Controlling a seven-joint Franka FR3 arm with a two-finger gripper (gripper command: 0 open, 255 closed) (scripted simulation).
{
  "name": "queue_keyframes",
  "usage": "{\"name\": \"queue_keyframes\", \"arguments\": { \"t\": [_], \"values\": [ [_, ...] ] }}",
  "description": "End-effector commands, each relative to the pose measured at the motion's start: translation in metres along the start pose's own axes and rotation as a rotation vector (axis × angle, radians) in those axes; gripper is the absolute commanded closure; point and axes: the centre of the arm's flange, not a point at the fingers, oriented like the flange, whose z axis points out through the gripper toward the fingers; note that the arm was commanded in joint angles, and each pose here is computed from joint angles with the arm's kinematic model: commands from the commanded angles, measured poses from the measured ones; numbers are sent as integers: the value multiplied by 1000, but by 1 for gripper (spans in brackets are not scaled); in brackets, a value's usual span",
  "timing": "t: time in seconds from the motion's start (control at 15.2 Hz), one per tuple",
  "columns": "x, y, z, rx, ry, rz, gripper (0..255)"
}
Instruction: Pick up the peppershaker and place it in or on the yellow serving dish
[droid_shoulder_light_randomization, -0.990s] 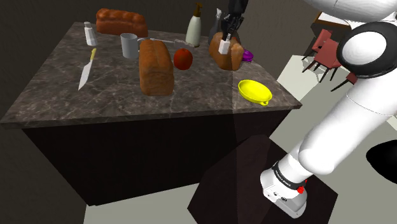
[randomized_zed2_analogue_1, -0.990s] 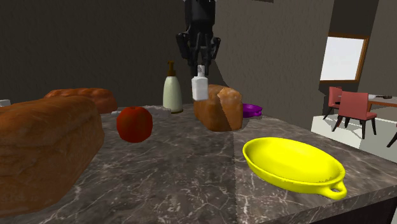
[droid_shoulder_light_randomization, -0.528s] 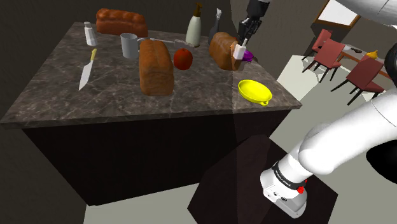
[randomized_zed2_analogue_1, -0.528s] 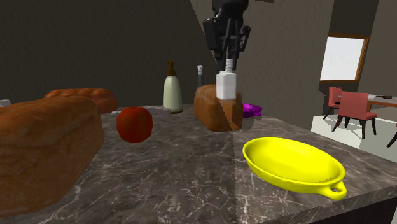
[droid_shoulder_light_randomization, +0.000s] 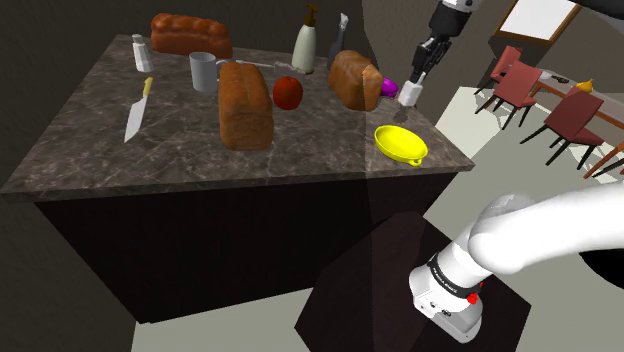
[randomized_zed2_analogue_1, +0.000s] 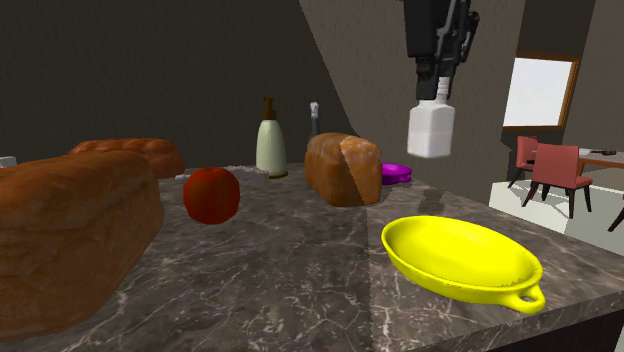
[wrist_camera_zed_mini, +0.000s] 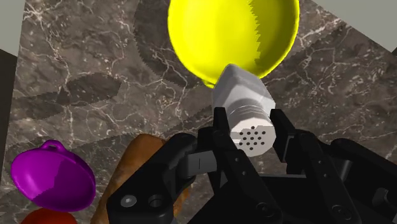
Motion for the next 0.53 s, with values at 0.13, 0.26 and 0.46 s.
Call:
{"name": "queue_keyframes", "arguments": {
  "t": [0.13,0.26,0.46],
  "values": [
    [-41,4,-2,0,0,0,255],
    [-42,4,8,0,0,0,255],
    [-43,3,24,0,0,0,255]
  ]
}}
